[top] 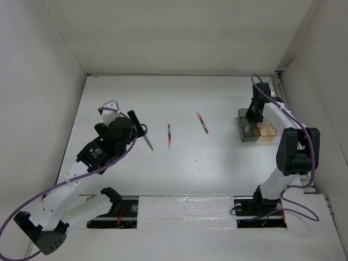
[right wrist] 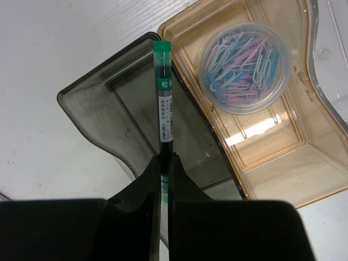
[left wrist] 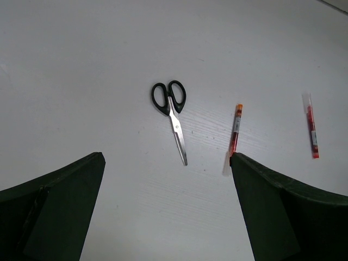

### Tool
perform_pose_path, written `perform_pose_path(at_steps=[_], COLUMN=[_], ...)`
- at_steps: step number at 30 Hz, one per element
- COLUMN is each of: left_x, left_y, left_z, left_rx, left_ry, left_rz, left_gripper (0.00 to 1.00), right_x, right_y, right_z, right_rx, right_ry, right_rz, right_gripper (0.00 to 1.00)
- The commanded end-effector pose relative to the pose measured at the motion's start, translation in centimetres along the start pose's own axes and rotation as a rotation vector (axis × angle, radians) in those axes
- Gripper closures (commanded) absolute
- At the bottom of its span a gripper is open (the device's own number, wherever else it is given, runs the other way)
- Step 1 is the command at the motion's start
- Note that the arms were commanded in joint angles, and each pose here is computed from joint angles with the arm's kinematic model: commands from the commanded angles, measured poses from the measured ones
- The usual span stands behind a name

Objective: Sort the stationery into containers
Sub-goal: Place the pen in the storage box.

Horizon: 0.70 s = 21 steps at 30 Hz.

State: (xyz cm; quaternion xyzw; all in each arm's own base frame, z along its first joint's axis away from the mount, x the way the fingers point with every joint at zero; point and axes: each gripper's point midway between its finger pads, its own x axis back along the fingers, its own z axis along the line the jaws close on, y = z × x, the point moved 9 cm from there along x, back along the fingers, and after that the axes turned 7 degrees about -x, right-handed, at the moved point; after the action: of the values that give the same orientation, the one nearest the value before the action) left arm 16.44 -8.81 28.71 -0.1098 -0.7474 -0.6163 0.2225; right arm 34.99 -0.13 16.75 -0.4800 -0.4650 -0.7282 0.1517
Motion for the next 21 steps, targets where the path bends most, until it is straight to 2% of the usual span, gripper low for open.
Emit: perform_pose_path(at_steps=[1,14,21], left_x=[0.0,0.0,0.2], left_y=[0.6,0.4,0.4], left_z=[-0.4,-0.2,-0.1], left_rx=[0.008,-0.002,0.004], left_ry=[-0.018,-0.026,-0.030], left_rz=[-0.021,-0.016,-0.022], left_gripper=[0.00,0.00,0.00], right_x=[0.4,0.1,-0.6], right_y=[0.3,-2.0,-2.5], right_z=[-0.1,1.5,1.2], right_rx=[0.012,0.100,0.090], right_ry=[-0.034,-0.065,-0.097], right_rz=[-0.033,0.001,0.011], right_gripper=[1.00,1.00,1.00])
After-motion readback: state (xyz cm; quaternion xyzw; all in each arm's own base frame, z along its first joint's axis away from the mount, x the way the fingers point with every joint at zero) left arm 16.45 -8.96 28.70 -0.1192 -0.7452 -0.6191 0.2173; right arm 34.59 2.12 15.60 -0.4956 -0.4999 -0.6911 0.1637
